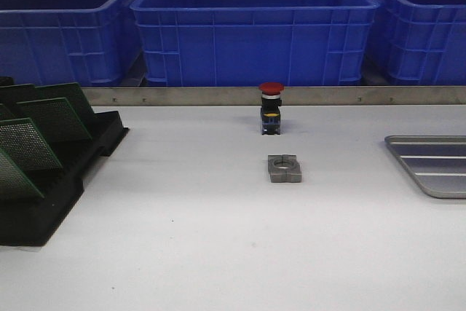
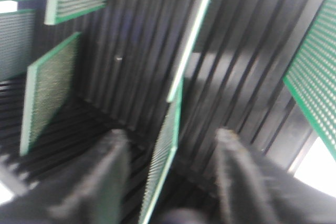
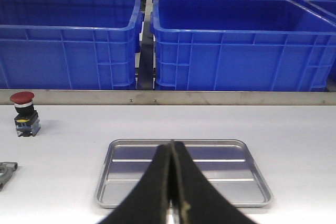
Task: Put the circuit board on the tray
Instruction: 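Grasp a green circuit board with the left gripper and lift it out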
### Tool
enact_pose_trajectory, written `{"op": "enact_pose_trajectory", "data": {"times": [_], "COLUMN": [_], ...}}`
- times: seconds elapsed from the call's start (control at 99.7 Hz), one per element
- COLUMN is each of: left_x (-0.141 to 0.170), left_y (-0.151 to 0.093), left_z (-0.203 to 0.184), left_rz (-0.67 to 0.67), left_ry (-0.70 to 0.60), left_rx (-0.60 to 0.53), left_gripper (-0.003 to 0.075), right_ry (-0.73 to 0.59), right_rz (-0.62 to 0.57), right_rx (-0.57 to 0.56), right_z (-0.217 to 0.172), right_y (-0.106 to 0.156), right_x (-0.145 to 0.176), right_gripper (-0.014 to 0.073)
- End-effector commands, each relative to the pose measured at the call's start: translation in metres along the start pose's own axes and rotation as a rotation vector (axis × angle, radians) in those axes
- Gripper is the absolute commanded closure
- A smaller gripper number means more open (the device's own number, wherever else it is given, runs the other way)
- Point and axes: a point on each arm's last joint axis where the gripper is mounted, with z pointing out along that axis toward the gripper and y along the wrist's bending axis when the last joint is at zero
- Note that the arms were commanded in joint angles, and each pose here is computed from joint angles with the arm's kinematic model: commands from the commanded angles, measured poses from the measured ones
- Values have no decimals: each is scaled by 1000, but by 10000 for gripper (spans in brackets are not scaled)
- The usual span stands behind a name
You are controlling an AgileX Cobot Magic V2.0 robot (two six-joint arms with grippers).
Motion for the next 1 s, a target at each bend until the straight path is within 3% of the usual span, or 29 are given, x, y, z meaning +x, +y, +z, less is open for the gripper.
{"op": "enact_pose_trajectory", "data": {"times": [0.0, 0.08, 0.411, 0.632, 0.822, 0.993], "left_x": [-8, -7, -11, -7, -18, -39], "left_y": [12, 12, 19, 8, -4, -25], "left_z": [-12, -12, -34, -89, -136, -153], "left_rz": [-10, -10, 20, 85, 65, -9], "left_ry": [-38, -38, -37, -20, -142, -322], "left_rx": [-78, -76, -93, -136, -247, -147], "left_gripper": [622, 743, 740, 740, 740, 741], "right_ry": [-118, -118, -118, -118, -118, -118], "right_rz": [-17, -17, -17, -17, -17, -17], "right_rx": [5, 5, 5, 5, 5, 5], "right_z": [-3, -3, -3, -3, -3, -3], "right_y": [0, 0, 0, 0, 0, 0], "right_x": [-13, -13, -13, -13, -13, -13], "right_gripper": [657, 657, 657, 657, 657, 657]}}
